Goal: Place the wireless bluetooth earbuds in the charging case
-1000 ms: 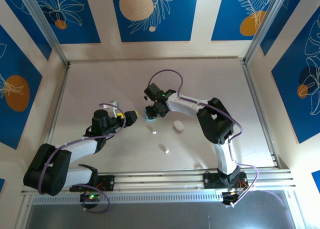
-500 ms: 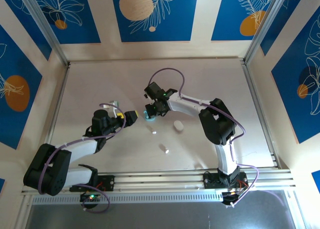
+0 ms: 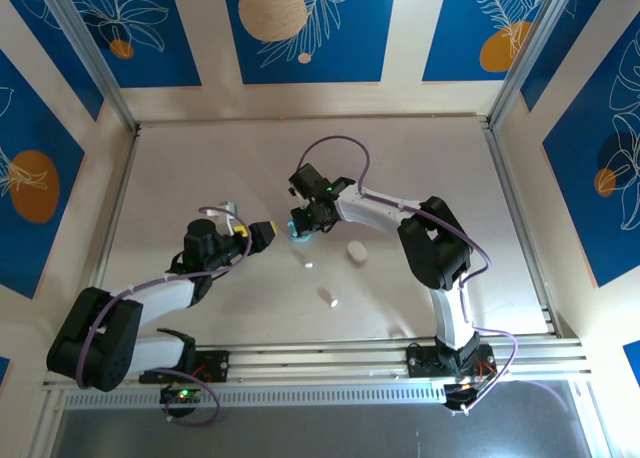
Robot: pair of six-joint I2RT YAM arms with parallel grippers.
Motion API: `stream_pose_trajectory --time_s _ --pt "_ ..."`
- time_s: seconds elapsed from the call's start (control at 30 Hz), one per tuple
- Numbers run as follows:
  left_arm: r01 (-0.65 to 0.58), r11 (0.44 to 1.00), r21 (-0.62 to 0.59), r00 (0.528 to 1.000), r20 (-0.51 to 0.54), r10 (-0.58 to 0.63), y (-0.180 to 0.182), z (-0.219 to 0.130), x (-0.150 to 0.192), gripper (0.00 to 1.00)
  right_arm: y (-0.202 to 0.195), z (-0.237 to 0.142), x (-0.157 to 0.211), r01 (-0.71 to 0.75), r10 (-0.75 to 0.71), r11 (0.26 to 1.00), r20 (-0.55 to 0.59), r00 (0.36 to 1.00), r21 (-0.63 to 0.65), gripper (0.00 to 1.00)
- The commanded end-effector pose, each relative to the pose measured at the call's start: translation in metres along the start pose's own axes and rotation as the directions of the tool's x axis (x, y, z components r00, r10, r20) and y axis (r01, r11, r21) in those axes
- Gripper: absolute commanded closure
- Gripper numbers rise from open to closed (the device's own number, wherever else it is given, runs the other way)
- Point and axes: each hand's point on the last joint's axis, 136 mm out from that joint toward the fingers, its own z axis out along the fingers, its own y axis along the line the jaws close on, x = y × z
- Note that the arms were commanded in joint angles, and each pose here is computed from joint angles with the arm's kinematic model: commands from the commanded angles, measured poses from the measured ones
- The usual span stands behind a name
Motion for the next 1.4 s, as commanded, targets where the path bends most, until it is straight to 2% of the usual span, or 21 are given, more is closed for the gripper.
stream_pose_trajectory --time_s 0.0,0.27,0.63,0.8,0.97,1.23,1.37 --pt "-0.015 1.0 0.027 1.0 0.017 0.015 -0.004 -0.002 -0.005 0.0 -0.002 0.009 0.004 -0.02 0.02 1.0 -0.021 1.0 -0.007 0.97" --pt "-0.015 0.999 0.032 1.0 0.003 0.015 -0.003 0.001 -0.002 0.0 0.006 -0.019 -0.008 -0.024 0.026 0.999 0.034 0.999 -0.036 0.95" --pt "-0.037 0.995 0.092 0.997 -0.066 0.043 -0.025 0.0 0.0 0.0 0.015 -0.087 -0.013 -0.035 0.054 0.992 0.159 0.986 -0.122 0.68" --pt "-0.105 0.993 0.05 0.992 -0.067 0.108 -0.044 -0.026 -0.001 0.0 0.01 -0.123 0.004 -0.053 0.087 0.984 0.204 0.975 -0.171 0.49" --pt "-0.113 0.993 0.02 0.991 -0.076 0.114 -0.059 -0.061 0.008 0.0 0.003 -0.155 0.031 -0.076 0.135 0.967 0.236 0.962 -0.244 0.34" --pt "-0.102 0.995 0.009 0.987 -0.122 0.102 -0.078 -0.108 0.023 0.0 -0.003 -0.185 0.084 -0.098 0.179 0.942 0.233 0.956 -0.321 0.32" --pt "-0.086 0.996 0.029 0.987 -0.136 0.089 -0.088 -0.117 0.023 0.01 -0.012 -0.198 0.103 -0.133 0.228 0.929 0.25 0.941 -0.344 0.3"
